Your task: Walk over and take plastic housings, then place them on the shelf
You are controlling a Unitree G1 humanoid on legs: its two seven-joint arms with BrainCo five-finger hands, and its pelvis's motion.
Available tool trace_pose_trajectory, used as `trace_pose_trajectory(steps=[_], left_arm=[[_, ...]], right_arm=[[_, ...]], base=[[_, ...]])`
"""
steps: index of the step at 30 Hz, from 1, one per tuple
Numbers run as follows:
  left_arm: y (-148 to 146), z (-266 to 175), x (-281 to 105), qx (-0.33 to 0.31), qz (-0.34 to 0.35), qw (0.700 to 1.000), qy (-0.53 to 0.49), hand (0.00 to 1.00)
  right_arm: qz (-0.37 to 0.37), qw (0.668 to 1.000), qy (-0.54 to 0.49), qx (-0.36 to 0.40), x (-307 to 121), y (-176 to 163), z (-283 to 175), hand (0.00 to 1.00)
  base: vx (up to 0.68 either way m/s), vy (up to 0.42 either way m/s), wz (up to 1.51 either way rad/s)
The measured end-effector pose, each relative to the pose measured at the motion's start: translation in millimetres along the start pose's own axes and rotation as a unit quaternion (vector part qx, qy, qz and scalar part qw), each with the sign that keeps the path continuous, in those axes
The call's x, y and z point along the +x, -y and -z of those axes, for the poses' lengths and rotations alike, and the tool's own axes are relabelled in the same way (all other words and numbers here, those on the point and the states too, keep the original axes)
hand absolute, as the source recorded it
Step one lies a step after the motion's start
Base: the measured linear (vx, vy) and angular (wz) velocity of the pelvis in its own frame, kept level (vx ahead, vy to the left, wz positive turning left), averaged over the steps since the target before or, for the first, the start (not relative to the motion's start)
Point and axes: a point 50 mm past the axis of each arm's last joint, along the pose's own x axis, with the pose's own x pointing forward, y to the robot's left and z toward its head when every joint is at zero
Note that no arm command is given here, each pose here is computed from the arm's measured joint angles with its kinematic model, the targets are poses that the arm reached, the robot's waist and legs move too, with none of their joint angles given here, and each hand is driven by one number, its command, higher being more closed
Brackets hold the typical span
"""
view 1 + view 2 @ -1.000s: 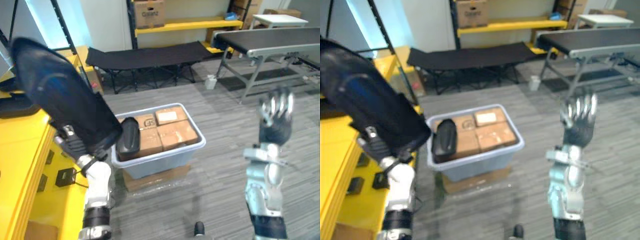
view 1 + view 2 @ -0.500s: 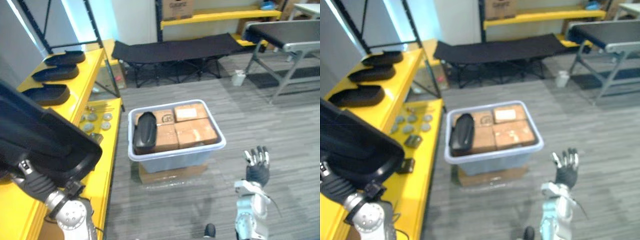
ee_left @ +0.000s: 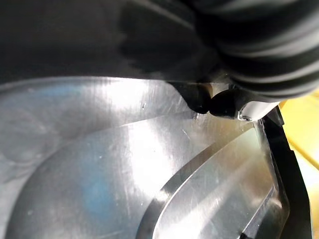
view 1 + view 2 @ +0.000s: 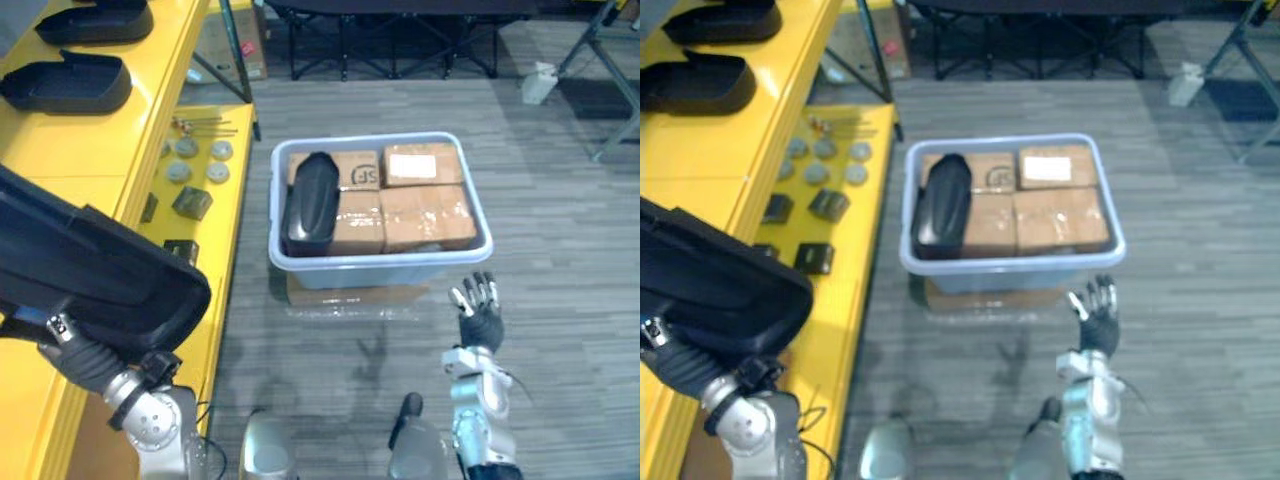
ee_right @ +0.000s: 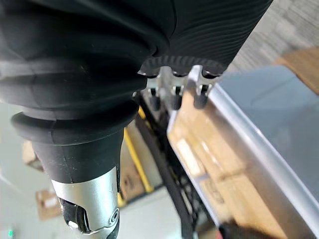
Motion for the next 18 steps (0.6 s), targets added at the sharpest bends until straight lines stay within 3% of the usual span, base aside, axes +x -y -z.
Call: trace_pose_trajectory(steps=[3, 10, 18], left_arm=[[-9.8, -11.8, 3.1, 0.025, -0.032, 0.999, 0.035, 1.0], [-62.4, -33.1, 16.4, 0.134, -0.129, 0.977, 0.102, 1.0], [-102.7, -50.3, 11.3, 0.199, -0.148, 0.962, 0.112, 1.0]], right_arm=[[-0.056, 0.998, -0.003, -0.003, -1.2, -21.0, 1.7, 0.0], [-0.21, 0.977, -0.024, -0.032, 7.6, -90.3, 17.2, 0.0], [-0.218, 0.974, -0.029, -0.061, 20.6, -104.4, 23.8, 0.0]], base=[[0.05, 0.005, 0.52], [0.09, -0.017, 0.78], [0.09, -0.035, 0.44]])
